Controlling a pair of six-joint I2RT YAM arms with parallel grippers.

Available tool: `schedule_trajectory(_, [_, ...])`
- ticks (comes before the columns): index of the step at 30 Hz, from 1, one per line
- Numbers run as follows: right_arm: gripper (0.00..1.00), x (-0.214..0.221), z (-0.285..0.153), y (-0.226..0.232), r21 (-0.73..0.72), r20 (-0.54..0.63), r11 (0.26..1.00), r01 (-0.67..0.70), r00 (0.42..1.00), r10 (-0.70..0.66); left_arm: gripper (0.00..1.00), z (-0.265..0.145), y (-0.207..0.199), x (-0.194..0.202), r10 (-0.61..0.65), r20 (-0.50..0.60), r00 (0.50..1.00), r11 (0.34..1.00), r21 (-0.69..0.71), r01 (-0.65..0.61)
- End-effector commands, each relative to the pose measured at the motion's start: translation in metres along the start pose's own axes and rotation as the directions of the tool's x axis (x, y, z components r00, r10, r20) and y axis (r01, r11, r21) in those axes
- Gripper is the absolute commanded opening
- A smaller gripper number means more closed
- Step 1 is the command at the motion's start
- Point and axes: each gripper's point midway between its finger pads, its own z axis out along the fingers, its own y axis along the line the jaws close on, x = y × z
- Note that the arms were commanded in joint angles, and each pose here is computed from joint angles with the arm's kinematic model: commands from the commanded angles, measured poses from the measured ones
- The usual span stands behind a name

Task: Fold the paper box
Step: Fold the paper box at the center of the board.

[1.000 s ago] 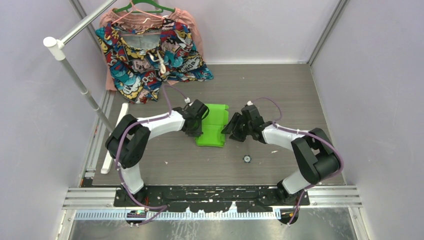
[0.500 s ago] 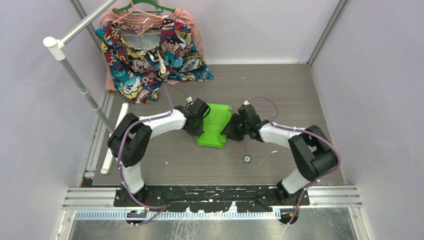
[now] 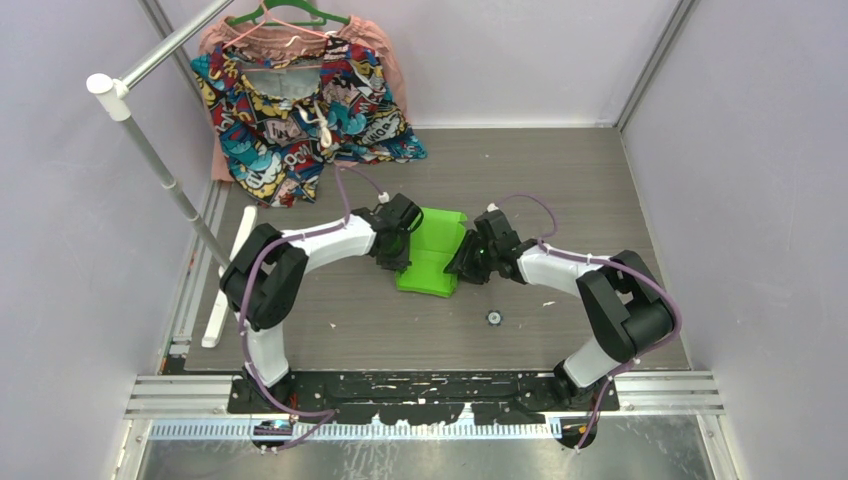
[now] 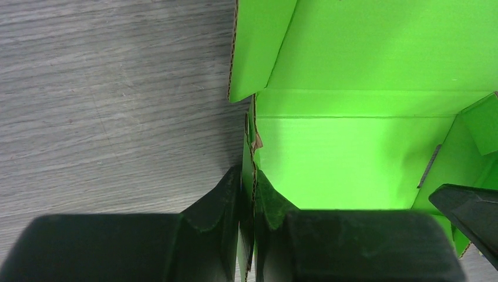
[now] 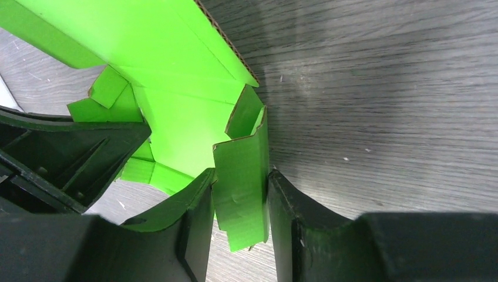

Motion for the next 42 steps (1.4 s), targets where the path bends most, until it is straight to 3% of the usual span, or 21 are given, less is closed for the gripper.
schedule_trajectory(1, [0.45, -0.011, -0.003, 0.022, -0.050, 0.034, 0.998, 0.030, 0.999, -0.028, 0.14, 0.008, -0.001, 0.030, 0.033, -0.123, 0.992, 0.999, 0.003, -0.033])
schedule_trajectory(5, [0.49, -0.014, -0.005, 0.032, -0.075, 0.053, 0.996, 0.038, 0.998, -0.034, 0.14, 0.008, -0.002, 0.031, 0.040, -0.128, 0.991, 0.999, 0.006, -0.039])
schedule_trajectory(10, [0.65, -0.020, -0.017, 0.045, -0.122, 0.093, 0.991, 0.057, 0.995, -0.046, 0.17, -0.002, -0.002, 0.022, 0.042, -0.073, 0.996, 0.999, 0.015, -0.041])
schedule_trajectory(13, [0.69, -0.028, -0.043, 0.053, -0.064, 0.176, 0.983, 0.173, 0.971, -0.159, 0.18, -0.008, -0.001, 0.016, 0.051, -0.054, 0.997, 0.999, 0.017, -0.050])
schedule_trajectory(16, [0.65, -0.028, -0.070, 0.063, 0.051, 0.239, 0.928, 0.370, 0.897, -0.371, 0.17, -0.007, -0.005, 0.013, 0.066, -0.063, 0.996, 0.997, 0.036, -0.064])
schedule_trajectory(20, [0.61, -0.007, -0.096, 0.077, 0.157, 0.248, 0.740, 0.654, 0.699, -0.670, 0.16, -0.005, -0.007, 0.009, 0.123, -0.084, 0.989, 0.991, 0.069, -0.117])
schedule_trajectory(26, [0.62, 0.016, -0.103, 0.066, 0.169, 0.186, 0.554, 0.815, 0.526, -0.830, 0.16, -0.014, -0.004, 0.000, 0.150, -0.080, 0.985, 0.983, 0.117, -0.140])
schedule_trajectory(34, [0.64, 0.034, -0.084, 0.066, 0.124, 0.142, 0.512, 0.850, 0.495, -0.857, 0.15, -0.015, -0.011, 0.002, 0.196, -0.101, 0.975, 0.967, 0.183, -0.175])
schedule_trajectory(42, [0.64, 0.074, -0.064, 0.089, 0.054, 0.137, 0.392, 0.918, 0.382, -0.914, 0.15, -0.015, -0.017, 0.003, 0.203, -0.111, 0.973, 0.960, 0.216, -0.176])
